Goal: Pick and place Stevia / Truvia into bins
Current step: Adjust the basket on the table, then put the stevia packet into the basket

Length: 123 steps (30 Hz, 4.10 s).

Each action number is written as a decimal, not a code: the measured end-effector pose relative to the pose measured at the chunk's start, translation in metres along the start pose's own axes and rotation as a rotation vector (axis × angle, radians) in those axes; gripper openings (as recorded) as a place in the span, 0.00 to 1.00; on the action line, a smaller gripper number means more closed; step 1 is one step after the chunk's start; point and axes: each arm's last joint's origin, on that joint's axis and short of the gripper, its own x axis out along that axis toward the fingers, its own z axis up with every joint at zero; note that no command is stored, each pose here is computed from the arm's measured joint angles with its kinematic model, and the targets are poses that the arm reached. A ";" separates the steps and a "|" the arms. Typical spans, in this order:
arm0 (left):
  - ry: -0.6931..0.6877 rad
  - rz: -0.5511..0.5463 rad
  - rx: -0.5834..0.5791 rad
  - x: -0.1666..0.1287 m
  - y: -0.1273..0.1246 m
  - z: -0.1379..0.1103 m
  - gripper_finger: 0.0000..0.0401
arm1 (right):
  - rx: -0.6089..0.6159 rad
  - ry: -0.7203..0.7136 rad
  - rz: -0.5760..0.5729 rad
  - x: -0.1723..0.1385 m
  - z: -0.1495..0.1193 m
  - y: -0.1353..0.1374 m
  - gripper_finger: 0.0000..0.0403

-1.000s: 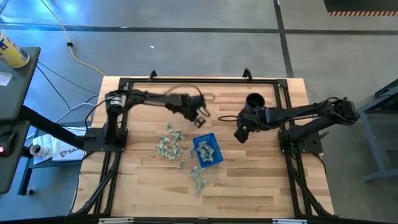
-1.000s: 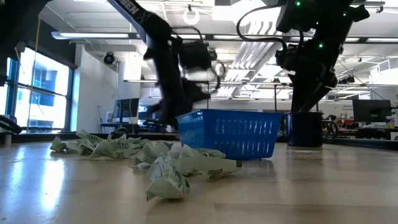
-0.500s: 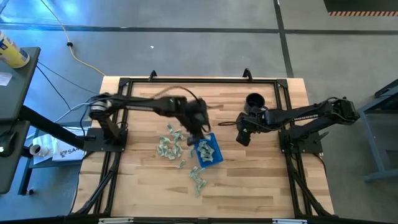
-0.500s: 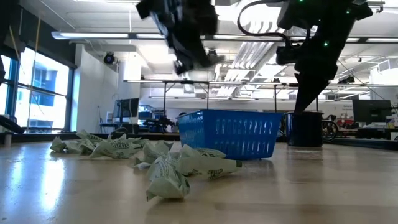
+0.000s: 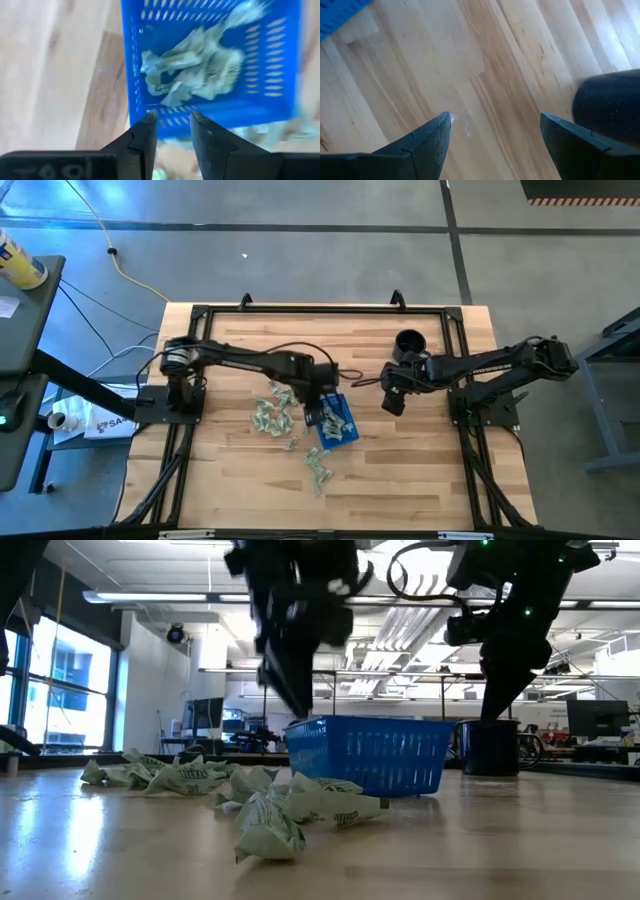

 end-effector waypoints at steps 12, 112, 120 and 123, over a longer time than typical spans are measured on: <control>0.178 -0.117 -0.129 0.012 -0.009 -0.042 0.29 | -0.097 -0.019 0.009 0.006 -0.002 0.000 0.73; -0.516 -0.186 0.075 -0.031 0.015 0.033 0.54 | 0.251 -0.210 -0.129 -0.070 -0.027 0.009 0.73; -0.005 0.192 0.235 -0.049 0.033 -0.021 0.67 | 0.199 -0.191 -0.098 -0.070 -0.026 0.011 0.73; 0.135 0.195 0.225 -0.027 0.043 -0.045 0.64 | 0.155 -0.187 -0.082 -0.066 -0.023 0.016 0.73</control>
